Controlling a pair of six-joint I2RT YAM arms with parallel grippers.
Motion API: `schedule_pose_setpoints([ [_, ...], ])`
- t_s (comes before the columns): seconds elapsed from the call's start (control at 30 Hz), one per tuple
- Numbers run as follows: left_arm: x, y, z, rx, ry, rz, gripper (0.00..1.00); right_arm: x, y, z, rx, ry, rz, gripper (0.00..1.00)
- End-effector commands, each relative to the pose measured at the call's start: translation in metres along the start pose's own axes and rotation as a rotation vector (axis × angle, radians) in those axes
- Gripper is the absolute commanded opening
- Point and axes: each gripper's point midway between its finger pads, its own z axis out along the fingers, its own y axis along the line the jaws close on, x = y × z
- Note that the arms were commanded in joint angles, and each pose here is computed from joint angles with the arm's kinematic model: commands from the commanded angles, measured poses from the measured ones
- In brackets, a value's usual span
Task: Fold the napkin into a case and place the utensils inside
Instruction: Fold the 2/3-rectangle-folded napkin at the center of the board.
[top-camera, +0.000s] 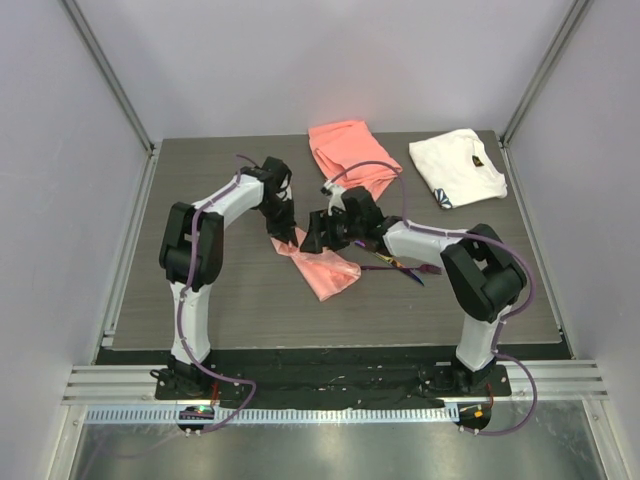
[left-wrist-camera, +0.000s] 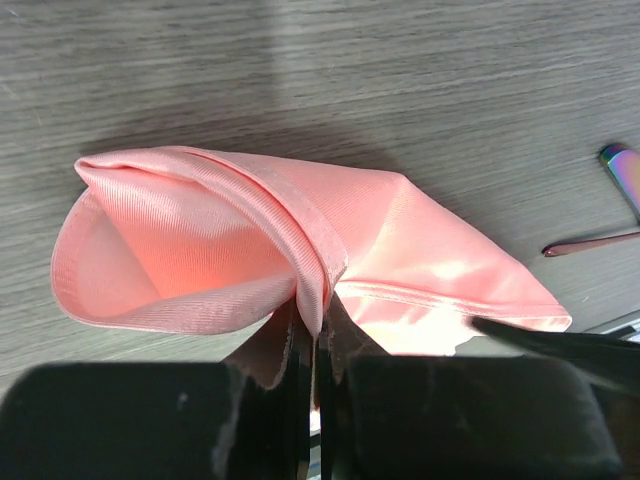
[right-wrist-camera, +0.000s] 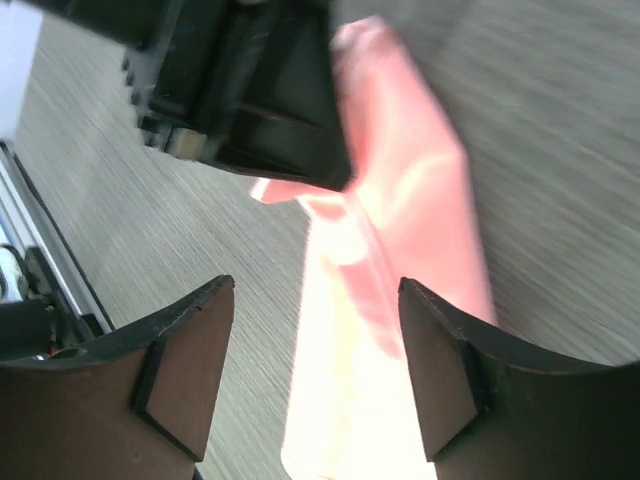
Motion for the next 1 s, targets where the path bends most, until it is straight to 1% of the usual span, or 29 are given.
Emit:
schedule_pose_setpoints([
  [0.0,-0.014,-0.008,-0.010,0.053,-0.044,0.048,0.00,-0.022,-0.020,-0.031,0.007,-0.072,0.064,0.68],
  [0.03,-0.014,-0.009,-0.011,0.062,-0.045,0.051,0.00,-0.021,-0.025,-0.034,0.011,-0.073,0.072,0.60],
  [0.13,-0.015,-0.010,-0.011,0.077,-0.046,0.050,0.00,-0.015,-0.039,-0.042,0.023,-0.073,0.124,0.46],
  [0.23,-0.017,-0.010,-0.012,0.091,-0.045,0.044,0.00,-0.003,-0.052,-0.050,0.063,-0.075,0.146,0.46],
  [0.3,-0.017,-0.010,-0.012,0.096,-0.043,0.042,0.00,0.006,-0.057,-0.054,0.073,-0.072,0.174,0.44],
  [0.43,-0.019,-0.011,-0.015,0.103,-0.051,0.035,0.00,0.018,-0.054,-0.057,0.050,-0.057,0.198,0.32],
  [0.67,-0.021,-0.012,-0.014,0.113,-0.060,0.014,0.00,0.035,-0.042,-0.058,0.007,-0.033,0.233,0.19],
  [0.83,-0.019,-0.014,-0.013,0.128,-0.058,0.005,0.01,0.034,-0.034,-0.055,0.022,-0.036,0.197,0.19],
  [0.93,-0.019,-0.016,-0.016,0.140,-0.067,0.006,0.11,0.035,-0.032,-0.052,0.032,-0.015,0.180,0.20],
  [0.97,-0.019,-0.016,-0.016,0.141,-0.073,0.005,0.21,0.037,-0.033,-0.050,0.031,-0.007,0.185,0.20],
])
